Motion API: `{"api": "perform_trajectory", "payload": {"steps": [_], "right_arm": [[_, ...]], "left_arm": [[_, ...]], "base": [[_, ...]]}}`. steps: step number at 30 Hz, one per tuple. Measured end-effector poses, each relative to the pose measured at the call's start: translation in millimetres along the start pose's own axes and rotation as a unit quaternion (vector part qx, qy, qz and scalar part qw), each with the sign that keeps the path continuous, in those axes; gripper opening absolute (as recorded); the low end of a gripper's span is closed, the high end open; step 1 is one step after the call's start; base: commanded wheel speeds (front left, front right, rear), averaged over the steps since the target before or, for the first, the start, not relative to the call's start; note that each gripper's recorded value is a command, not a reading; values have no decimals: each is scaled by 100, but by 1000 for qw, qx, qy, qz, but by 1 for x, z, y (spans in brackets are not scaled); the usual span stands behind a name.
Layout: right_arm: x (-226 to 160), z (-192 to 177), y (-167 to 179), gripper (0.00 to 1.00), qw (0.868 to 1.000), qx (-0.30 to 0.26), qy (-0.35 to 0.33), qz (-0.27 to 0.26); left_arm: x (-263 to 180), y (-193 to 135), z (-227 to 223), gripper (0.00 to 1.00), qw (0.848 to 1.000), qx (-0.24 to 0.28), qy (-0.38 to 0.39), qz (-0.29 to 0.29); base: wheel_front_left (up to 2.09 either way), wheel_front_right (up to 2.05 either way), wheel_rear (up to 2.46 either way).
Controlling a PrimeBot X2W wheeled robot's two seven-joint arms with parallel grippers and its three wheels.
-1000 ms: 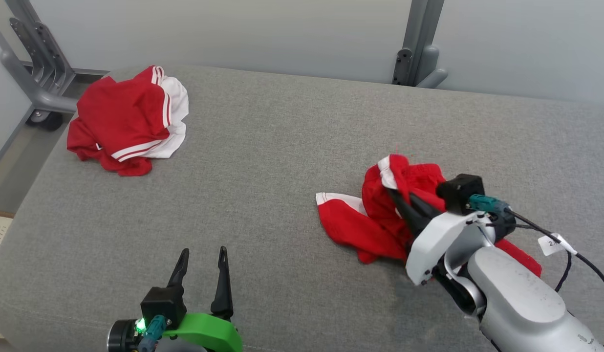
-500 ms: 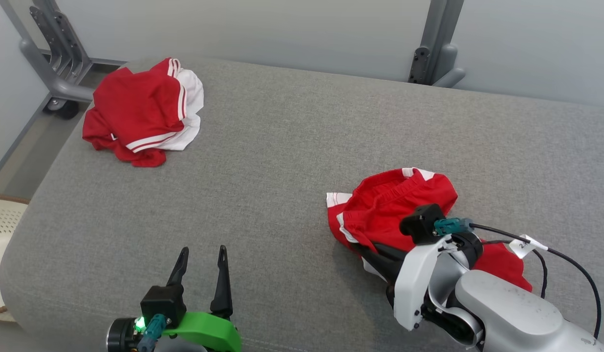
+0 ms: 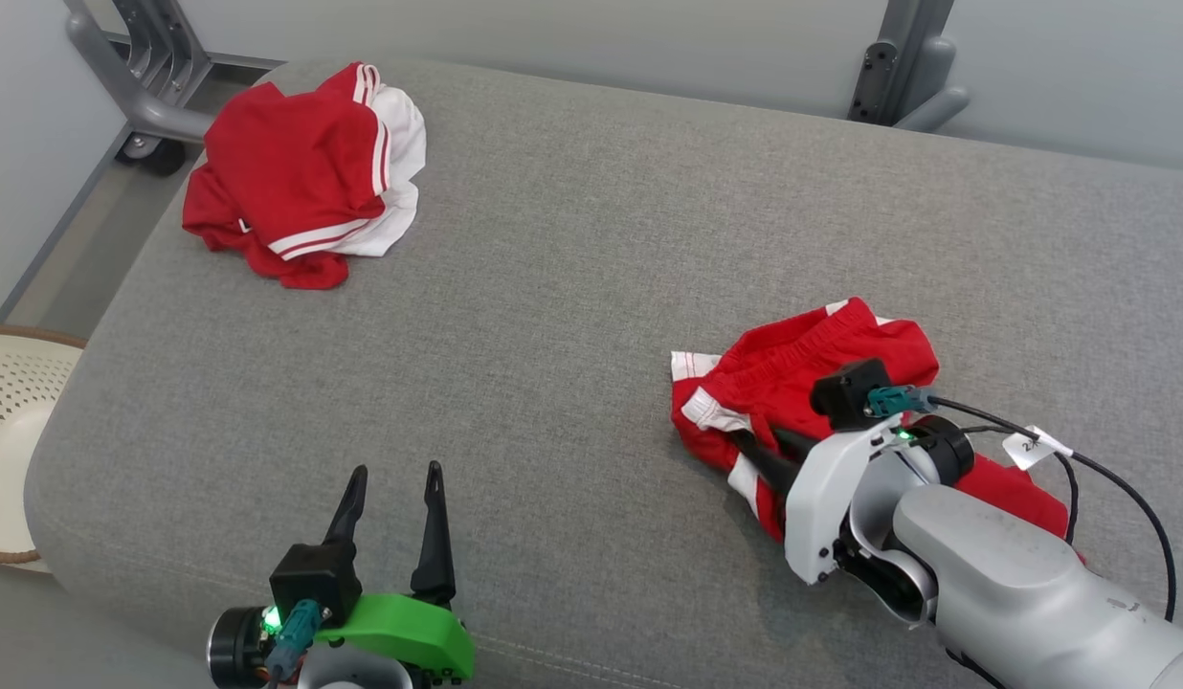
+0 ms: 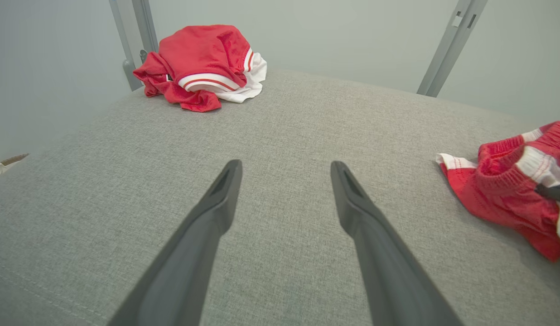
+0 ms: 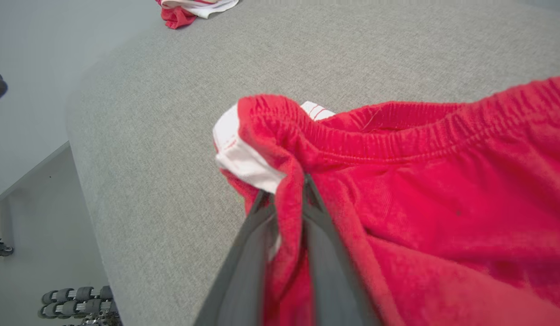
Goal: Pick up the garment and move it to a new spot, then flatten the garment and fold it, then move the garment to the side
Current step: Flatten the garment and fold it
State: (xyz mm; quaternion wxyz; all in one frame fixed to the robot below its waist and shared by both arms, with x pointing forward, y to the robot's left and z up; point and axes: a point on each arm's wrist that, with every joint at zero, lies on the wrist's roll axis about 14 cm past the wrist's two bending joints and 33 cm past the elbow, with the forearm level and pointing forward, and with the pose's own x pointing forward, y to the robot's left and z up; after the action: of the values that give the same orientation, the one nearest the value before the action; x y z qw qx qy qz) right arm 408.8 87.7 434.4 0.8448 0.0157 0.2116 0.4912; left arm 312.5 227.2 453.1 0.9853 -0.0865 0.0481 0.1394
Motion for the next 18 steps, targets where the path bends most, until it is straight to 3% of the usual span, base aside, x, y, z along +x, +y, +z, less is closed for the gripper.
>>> {"api": "perform_trajectory", "payload": {"steps": [9,18], "right_arm": [[-18,17,-12,100,998,4,-60,-21],[-73,30,-64,100,986,11,-118,-119]], "left_arm": [[7,-14,0,100,1000,1,-1,-21],[15,-46,-2,100,997,2,1,-73]], "base": [[0,0,0],[0,0,0]]}}
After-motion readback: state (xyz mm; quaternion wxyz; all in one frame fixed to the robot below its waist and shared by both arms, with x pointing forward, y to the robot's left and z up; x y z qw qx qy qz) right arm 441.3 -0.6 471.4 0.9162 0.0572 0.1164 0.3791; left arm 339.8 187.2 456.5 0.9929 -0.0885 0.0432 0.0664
